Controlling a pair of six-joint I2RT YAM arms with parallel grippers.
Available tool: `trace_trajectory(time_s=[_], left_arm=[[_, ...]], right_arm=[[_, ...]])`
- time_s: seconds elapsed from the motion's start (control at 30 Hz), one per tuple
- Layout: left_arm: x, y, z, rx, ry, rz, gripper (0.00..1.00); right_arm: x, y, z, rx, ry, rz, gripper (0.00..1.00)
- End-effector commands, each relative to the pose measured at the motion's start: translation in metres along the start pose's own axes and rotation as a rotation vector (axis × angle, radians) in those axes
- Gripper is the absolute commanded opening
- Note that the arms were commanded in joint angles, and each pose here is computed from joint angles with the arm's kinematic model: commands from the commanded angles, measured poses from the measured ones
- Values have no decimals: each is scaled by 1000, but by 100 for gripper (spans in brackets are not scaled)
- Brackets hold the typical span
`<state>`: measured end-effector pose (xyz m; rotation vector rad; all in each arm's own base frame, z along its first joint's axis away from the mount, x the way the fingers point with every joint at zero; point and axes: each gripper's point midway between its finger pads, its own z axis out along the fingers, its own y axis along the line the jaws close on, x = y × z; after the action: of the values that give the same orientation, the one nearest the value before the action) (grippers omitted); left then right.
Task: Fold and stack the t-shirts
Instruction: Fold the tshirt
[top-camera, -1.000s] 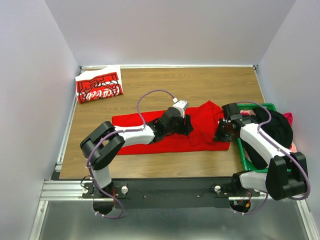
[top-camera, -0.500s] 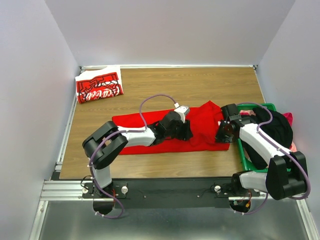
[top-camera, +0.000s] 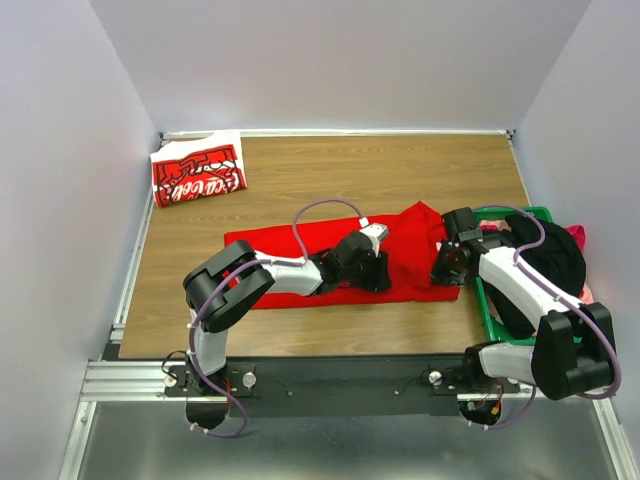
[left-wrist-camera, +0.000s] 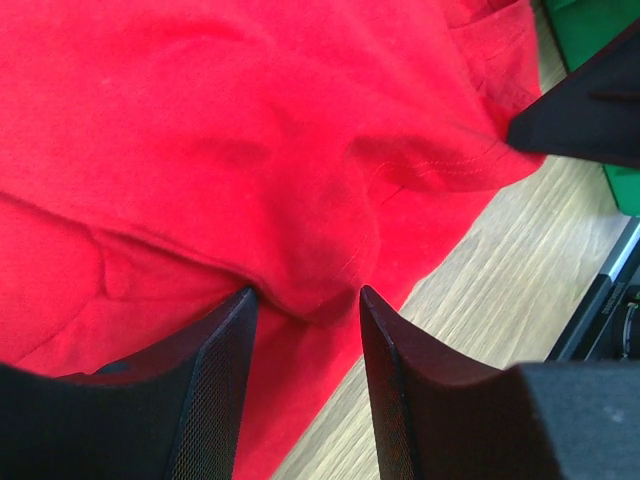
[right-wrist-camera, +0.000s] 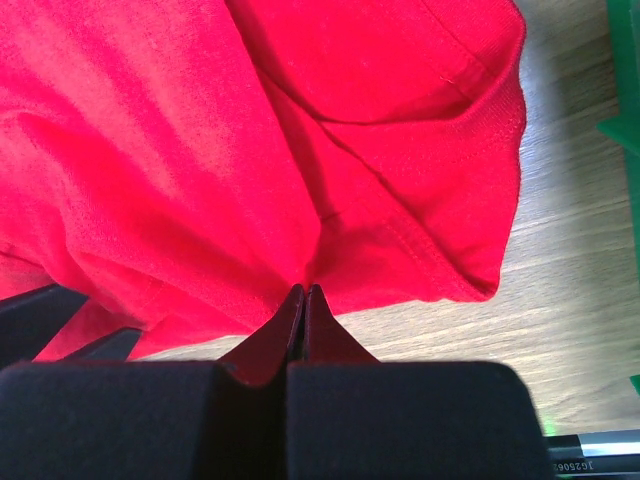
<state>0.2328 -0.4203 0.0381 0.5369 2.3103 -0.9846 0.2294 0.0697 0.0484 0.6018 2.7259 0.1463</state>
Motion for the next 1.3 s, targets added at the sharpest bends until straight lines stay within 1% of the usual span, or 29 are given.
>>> trace_trajectory(time_s=[0.0, 0.13, 0.17, 0.2, 0.23, 0.3, 0.33, 0.4, 0.43, 0.53, 1.07, 1.27], left_arm=[[6, -9, 7, 19, 34, -1, 53], [6, -8, 9, 9, 35, 1, 52], [6, -8, 10, 6, 35, -1, 47], [8, -7, 11, 4, 39, -3, 46], [8, -6, 11, 2, 42, -6, 41], [9, -6, 12, 1, 45, -7, 35], [10, -5, 13, -1, 49, -10, 27], [11, -6, 12, -3, 51, -9, 18], [10, -4, 12, -10, 50, -12, 8], [8, -5, 9, -15, 45, -11, 5], [7, -5, -19, -39, 45, -11, 5], [14, -4, -21, -31, 67, -20, 5]], right_arm=[[1, -3, 0, 12, -7, -12, 1], [1, -2, 0, 7, -8, -16, 1], [1, -2, -1, 6, -9, -16, 1], [1, -2, -1, 5, -8, -17, 1], [1, -2, -1, 4, -7, -19, 1], [1, -1, -1, 0, -4, -18, 1], [2, -1, -1, -1, -5, -20, 1], [1, -1, -2, -2, -7, -20, 1], [1, 0, -2, -2, -6, -20, 1], [1, 0, -2, -4, -7, -19, 1], [0, -5, 0, 21, -15, -7, 0], [2, -4, -4, 23, -18, -5, 0]])
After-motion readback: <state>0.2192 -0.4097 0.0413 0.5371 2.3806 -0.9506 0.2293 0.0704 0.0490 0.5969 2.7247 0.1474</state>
